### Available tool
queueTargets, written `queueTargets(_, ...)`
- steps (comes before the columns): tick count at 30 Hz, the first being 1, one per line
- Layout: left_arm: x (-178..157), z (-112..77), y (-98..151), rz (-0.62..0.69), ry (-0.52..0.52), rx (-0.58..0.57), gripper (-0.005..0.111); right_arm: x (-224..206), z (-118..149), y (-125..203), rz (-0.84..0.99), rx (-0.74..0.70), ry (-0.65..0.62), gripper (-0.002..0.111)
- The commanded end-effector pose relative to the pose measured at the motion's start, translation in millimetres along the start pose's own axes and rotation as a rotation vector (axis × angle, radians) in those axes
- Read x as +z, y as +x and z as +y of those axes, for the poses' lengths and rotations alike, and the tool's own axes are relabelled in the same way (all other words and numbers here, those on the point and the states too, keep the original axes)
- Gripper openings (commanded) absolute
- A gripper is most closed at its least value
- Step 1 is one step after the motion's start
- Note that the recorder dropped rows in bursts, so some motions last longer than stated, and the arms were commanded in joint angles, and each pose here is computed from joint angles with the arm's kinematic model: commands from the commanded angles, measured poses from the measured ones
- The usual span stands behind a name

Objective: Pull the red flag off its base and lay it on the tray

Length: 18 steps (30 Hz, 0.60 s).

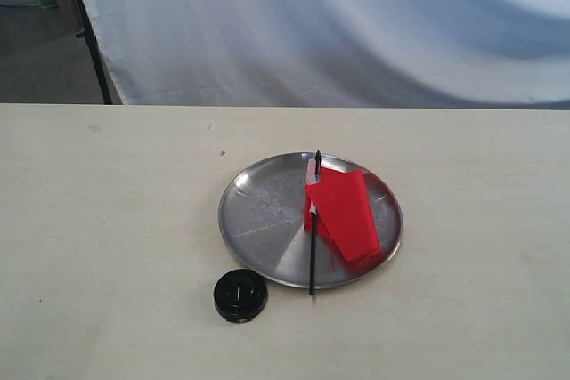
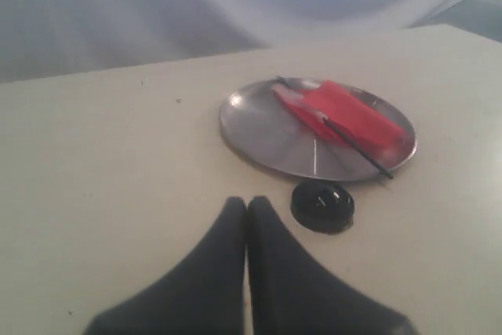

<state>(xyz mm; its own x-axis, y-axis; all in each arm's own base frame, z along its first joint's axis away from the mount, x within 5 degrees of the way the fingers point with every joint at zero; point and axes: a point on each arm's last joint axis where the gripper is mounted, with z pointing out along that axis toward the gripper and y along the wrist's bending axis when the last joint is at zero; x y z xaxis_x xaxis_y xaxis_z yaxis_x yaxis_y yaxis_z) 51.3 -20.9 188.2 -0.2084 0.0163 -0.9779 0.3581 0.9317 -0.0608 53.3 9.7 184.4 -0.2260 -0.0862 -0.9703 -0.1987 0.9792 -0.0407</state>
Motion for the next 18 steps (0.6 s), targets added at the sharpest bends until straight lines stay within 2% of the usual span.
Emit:
queueTargets(1,-0.4,-0.6,-5.0,-0.066,0.009,-0.008,0.000,-0.1,-0.3,0.2,-0.008,0.003,0.005,0.000)
queueTargets(6,-0.2,-0.5,3.4,0.026,0.008,-0.001,0.000,-0.1,-0.3,0.2,-0.008,0.003,0.005,0.000)
queueTargets(10,-0.2,-0.5,3.7,0.030,0.008,0.037,0.000,-0.1,-0.3,0.2,-0.008,0.003,0.005,0.000)
queueTargets(18,-0.2,-0.5,3.7,0.030,0.008,0.037,0.000,-0.1,-0.3,0.2,-0.008,0.003,0.005,0.000)
